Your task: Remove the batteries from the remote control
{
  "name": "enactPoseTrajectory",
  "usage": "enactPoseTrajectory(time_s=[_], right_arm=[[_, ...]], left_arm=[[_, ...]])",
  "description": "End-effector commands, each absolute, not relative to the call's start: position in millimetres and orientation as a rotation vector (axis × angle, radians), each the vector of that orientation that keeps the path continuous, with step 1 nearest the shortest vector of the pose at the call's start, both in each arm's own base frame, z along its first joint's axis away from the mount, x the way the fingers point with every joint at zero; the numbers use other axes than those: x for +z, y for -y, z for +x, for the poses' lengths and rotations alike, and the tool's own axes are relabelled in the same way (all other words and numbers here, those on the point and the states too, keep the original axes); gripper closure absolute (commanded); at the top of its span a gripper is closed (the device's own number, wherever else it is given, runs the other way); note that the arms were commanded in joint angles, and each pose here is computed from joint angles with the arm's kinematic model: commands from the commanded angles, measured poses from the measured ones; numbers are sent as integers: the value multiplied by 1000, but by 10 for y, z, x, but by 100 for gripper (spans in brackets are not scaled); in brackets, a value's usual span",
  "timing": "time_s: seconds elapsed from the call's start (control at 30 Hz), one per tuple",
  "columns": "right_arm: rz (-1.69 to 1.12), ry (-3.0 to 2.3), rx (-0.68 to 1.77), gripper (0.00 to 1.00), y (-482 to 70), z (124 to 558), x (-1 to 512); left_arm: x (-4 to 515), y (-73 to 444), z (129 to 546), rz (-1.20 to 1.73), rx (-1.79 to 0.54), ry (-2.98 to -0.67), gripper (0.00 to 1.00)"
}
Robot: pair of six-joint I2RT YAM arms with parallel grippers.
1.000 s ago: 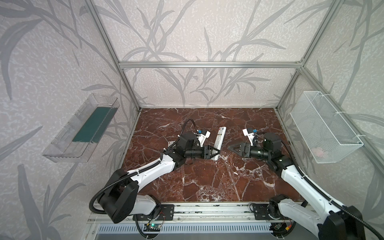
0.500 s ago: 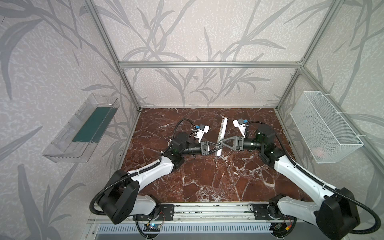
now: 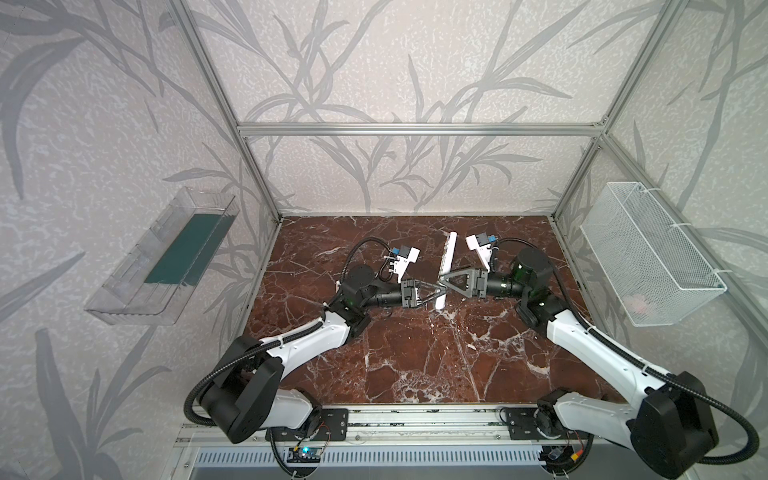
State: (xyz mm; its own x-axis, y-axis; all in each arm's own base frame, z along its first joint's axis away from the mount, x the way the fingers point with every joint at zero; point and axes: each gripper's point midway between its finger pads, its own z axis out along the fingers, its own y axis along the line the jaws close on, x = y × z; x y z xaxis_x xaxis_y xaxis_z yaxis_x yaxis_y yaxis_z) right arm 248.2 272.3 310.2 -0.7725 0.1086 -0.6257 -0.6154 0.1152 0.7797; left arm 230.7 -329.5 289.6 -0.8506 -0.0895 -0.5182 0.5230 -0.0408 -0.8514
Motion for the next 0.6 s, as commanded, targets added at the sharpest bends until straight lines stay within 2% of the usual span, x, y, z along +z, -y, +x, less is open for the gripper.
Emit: enactPoseTrajectory(time_s=[0.0, 0.17, 0.33, 0.57], right_arm=[[-537, -1795, 1736, 26, -2755, 2427, 3180], [-550, -1799, 1748, 32, -2801, 2384, 3173], [-529, -1797, 1731, 45, -2785, 2383, 3172], [-515, -1810, 1674, 53, -2746, 2397, 3180]], left_arm=[[3001, 3289, 2220, 497, -1999, -1762, 69], [3009, 3282, 2225, 494, -1992, -1756, 69], [3002, 3282, 2225, 490, -1989, -1757, 69], [2919, 3278, 2234, 477, -1971, -1779, 66]])
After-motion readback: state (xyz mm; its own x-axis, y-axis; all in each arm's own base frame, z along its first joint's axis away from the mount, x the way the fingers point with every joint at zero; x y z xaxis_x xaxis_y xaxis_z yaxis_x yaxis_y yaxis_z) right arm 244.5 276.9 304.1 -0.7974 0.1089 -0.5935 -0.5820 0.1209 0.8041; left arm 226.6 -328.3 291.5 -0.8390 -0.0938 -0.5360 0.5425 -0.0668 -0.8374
